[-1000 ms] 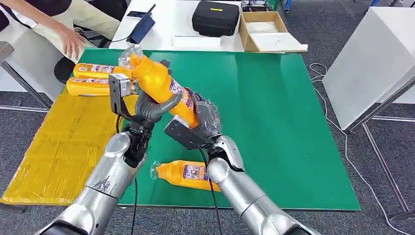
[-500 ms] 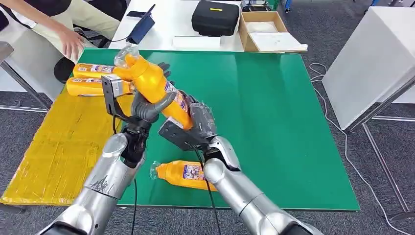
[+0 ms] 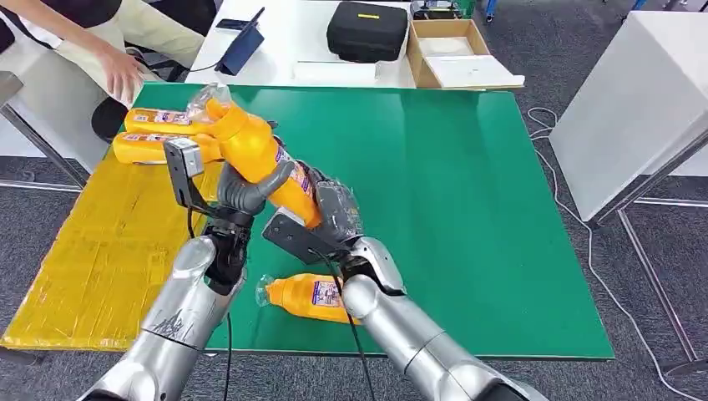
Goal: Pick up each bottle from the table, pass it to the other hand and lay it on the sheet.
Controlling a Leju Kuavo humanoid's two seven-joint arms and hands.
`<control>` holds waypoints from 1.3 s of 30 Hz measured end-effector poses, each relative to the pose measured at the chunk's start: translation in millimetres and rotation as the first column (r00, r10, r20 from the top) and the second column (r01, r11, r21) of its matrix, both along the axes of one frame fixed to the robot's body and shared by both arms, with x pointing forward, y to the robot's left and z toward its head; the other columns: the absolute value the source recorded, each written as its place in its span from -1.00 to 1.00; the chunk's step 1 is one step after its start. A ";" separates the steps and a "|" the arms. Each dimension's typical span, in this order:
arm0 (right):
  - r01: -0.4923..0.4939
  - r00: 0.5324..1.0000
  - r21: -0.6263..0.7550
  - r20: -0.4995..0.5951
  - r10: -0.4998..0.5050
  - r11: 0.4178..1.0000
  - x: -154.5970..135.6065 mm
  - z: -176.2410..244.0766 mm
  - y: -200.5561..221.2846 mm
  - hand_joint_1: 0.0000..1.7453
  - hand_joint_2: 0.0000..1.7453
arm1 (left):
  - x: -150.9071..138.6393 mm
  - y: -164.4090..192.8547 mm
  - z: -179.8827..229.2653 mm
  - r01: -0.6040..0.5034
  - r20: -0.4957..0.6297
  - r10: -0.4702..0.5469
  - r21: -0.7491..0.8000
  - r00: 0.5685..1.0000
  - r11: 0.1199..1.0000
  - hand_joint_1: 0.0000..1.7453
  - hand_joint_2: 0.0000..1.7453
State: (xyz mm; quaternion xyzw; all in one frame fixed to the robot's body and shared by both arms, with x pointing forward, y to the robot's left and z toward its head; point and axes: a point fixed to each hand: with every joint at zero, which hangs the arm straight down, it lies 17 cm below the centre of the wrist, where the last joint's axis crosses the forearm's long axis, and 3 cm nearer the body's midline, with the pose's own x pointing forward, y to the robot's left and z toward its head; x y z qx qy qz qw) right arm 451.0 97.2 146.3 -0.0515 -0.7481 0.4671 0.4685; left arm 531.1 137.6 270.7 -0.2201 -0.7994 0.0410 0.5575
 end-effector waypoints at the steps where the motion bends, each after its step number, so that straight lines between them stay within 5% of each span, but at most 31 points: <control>1: -0.002 1.000 0.004 -0.003 0.002 1.000 -1.0 -0.8 0.1 1.00 1.00 | -0.9 0.6 -0.6 -0.003 0.001 0.003 0.002 1.000 1.000 1.00 1.00; 7: -0.009 1.000 0.040 -0.001 0.009 0.999 -5.7 -0.5 -2.3 0.84 1.00 | -6.4 7.8 -1.2 -0.025 0.018 0.025 0.003 1.000 1.000 1.00 1.00; 8: -0.006 1.000 0.047 0.002 0.006 0.999 -6.1 0.2 -4.0 0.40 1.00 | -6.8 7.7 -0.8 -0.024 0.022 0.024 0.005 0.999 1.000 1.00 1.00; 9: -0.004 1.000 0.052 0.006 0.003 0.999 -6.3 1.2 -5.6 -0.84 1.00 | -7.1 7.4 -0.2 -0.024 0.025 0.024 0.008 0.999 1.000 1.00 1.00; 10: -0.002 1.000 0.057 0.009 0.001 0.998 -6.7 2.2 -6.8 -1.00 1.00 | -7.3 7.4 0.7 -0.024 0.029 0.024 0.010 0.999 1.000 1.00 1.00; 29: 0.017 0.996 0.210 0.079 -0.035 0.978 -25.2 36.9 -47.2 -1.00 1.00 | 11.1 60.5 24.5 -0.190 0.085 0.186 0.032 0.979 0.981 1.00 1.00; 36: 0.036 0.994 0.258 0.092 -0.062 0.965 -25.2 47.1 -64.8 -1.00 1.00 | 15.8 83.9 21.2 -0.346 0.127 0.328 0.162 0.936 0.924 1.00 1.00; 39: 0.052 0.991 0.278 0.101 -0.083 0.959 -25.1 52.2 -72.0 -1.00 1.00 | 19.5 98.5 22.2 -0.461 0.185 0.424 0.275 0.886 0.843 1.00 1.00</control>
